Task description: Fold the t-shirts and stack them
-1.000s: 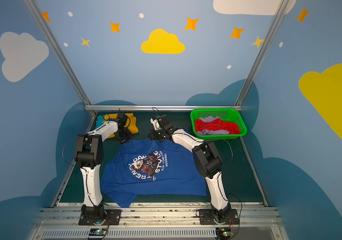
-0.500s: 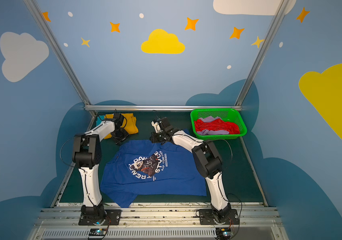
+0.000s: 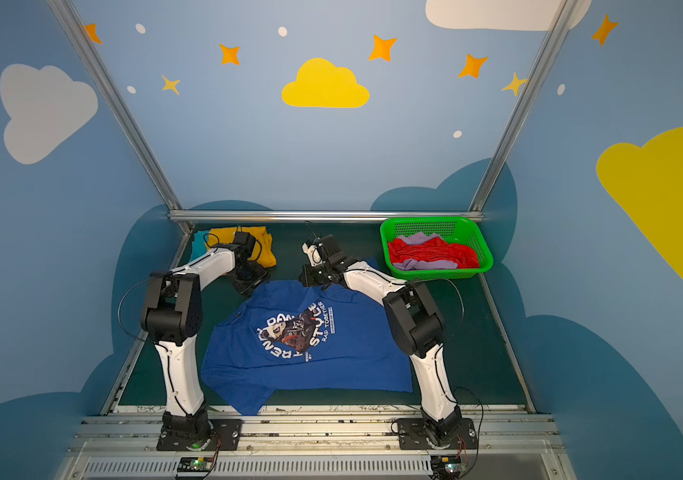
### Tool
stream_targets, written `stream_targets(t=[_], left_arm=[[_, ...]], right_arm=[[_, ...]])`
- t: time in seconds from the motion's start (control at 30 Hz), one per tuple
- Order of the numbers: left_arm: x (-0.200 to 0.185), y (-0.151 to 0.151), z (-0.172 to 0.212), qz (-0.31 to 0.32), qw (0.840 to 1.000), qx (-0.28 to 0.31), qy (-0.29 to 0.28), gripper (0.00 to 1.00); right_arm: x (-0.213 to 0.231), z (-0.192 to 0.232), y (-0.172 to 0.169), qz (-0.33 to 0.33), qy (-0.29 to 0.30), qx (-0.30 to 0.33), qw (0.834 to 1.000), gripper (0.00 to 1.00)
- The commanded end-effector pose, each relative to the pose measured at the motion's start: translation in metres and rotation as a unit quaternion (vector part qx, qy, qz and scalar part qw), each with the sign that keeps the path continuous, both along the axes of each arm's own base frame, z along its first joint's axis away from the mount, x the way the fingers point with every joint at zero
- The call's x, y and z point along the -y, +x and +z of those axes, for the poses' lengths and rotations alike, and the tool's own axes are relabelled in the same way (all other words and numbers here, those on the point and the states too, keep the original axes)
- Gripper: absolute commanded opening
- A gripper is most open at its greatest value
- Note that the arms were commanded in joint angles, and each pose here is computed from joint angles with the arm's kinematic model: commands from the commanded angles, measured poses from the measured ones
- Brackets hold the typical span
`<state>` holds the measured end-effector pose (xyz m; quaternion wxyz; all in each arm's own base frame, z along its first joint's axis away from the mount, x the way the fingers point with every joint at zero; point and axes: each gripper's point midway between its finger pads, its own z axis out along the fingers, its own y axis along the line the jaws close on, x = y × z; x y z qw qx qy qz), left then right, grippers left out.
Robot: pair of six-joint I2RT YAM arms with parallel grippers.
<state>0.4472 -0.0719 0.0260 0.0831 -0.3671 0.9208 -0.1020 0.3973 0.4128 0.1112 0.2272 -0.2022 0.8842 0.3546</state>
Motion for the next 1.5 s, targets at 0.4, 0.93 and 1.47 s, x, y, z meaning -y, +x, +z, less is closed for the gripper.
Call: stream_targets(t=[0.4, 0.93, 1.47], left_arm=[[-0.027, -0.067, 0.078, -0.042, 0.995, 0.053, 0.072, 0.04], [0.014, -0.241, -0.009, -0.061, 0.993, -0.092, 0.039, 0.11], [0.049, -0.109, 0.073, -0.126, 0.991, 0.038, 0.033, 0.6]], right_arm=[[0.04, 0.009, -0.046, -0.013, -0.03, -0.012, 0.999, 0.02], [0.093, -0.052, -0.105, -0.043, -0.12, -0.115, 0.985, 0.23], [0.118, 0.0, -0.116, -0.048, -0.142, -0.072, 0.986, 0.52]])
